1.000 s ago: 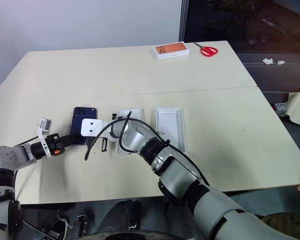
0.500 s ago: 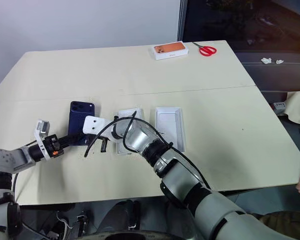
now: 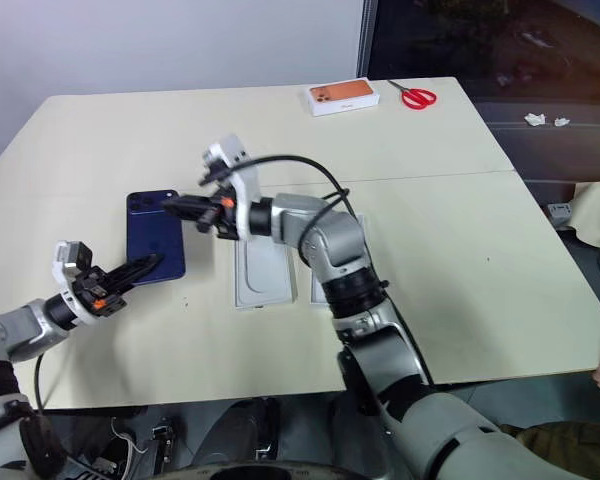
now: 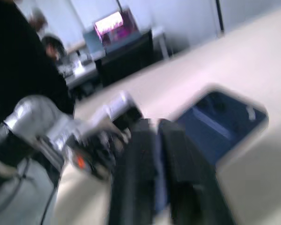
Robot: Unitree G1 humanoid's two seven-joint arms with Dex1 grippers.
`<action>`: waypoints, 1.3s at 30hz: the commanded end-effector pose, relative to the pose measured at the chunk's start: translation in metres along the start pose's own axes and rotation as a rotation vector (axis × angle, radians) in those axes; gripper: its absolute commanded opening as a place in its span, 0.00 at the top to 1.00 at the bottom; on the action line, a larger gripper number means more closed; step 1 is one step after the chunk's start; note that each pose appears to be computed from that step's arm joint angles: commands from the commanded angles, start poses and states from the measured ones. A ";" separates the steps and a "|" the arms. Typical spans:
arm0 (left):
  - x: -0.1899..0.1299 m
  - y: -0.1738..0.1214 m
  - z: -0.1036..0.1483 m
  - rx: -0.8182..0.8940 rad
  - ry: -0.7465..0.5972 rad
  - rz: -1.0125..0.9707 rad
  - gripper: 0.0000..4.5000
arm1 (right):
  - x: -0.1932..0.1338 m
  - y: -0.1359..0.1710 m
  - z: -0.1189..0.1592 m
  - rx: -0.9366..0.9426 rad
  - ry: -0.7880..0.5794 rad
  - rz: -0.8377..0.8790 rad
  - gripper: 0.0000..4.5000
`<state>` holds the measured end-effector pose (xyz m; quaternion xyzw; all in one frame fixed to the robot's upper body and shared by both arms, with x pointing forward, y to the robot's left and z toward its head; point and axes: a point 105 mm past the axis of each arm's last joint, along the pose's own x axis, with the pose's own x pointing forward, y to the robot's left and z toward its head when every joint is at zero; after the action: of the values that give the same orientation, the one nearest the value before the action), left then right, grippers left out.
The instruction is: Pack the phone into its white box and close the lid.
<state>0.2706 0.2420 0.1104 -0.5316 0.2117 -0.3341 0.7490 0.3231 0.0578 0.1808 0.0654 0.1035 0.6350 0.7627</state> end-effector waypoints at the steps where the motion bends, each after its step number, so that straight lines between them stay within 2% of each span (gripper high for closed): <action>1: 0.000 -0.023 0.004 0.082 -0.023 -0.057 1.00 | -0.008 0.017 -0.008 -0.194 0.113 0.046 0.47; 3: 0.001 -0.026 0.006 0.093 -0.039 -0.066 1.00 | -0.017 0.021 -0.023 -0.285 0.201 0.070 0.25; 6: 0.004 -0.029 0.008 0.115 -0.045 -0.062 1.00 | -0.028 0.020 -0.035 -0.371 0.264 0.079 0.25; 9: 0.011 -0.032 0.010 0.136 -0.043 -0.055 1.00 | -0.041 0.013 -0.035 -0.379 0.263 0.060 0.25; 14: 0.015 -0.035 0.004 0.136 -0.021 -0.062 1.00 | -0.061 0.016 -0.060 -0.561 0.387 0.131 0.25; 24: 0.020 -0.033 0.000 0.139 0.008 -0.048 1.00 | -0.061 0.006 -0.082 -0.616 0.500 0.180 0.25; 26: 0.021 -0.033 0.000 0.139 0.009 -0.048 1.00 | -0.061 0.006 -0.088 -0.615 0.524 0.198 0.36; 28: 0.021 -0.033 -0.001 0.139 0.009 -0.049 1.00 | -0.061 0.004 -0.091 -0.618 0.538 0.201 0.53; 35: 0.020 -0.032 -0.004 0.140 0.005 -0.043 1.00 | -0.061 0.000 -0.094 -0.619 0.561 0.210 0.53; 37: 0.020 -0.031 -0.005 0.140 0.003 -0.039 1.00 | -0.060 0.000 -0.095 -0.618 0.563 0.211 0.65; 39: 0.021 -0.031 -0.005 0.140 0.003 -0.039 1.00 | -0.059 -0.001 -0.095 -0.621 0.563 0.209 0.85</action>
<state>0.2738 0.2194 0.1226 -0.4956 0.2031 -0.3395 0.7732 0.2917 -0.0066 0.0921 -0.3332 0.1073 0.6989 0.6237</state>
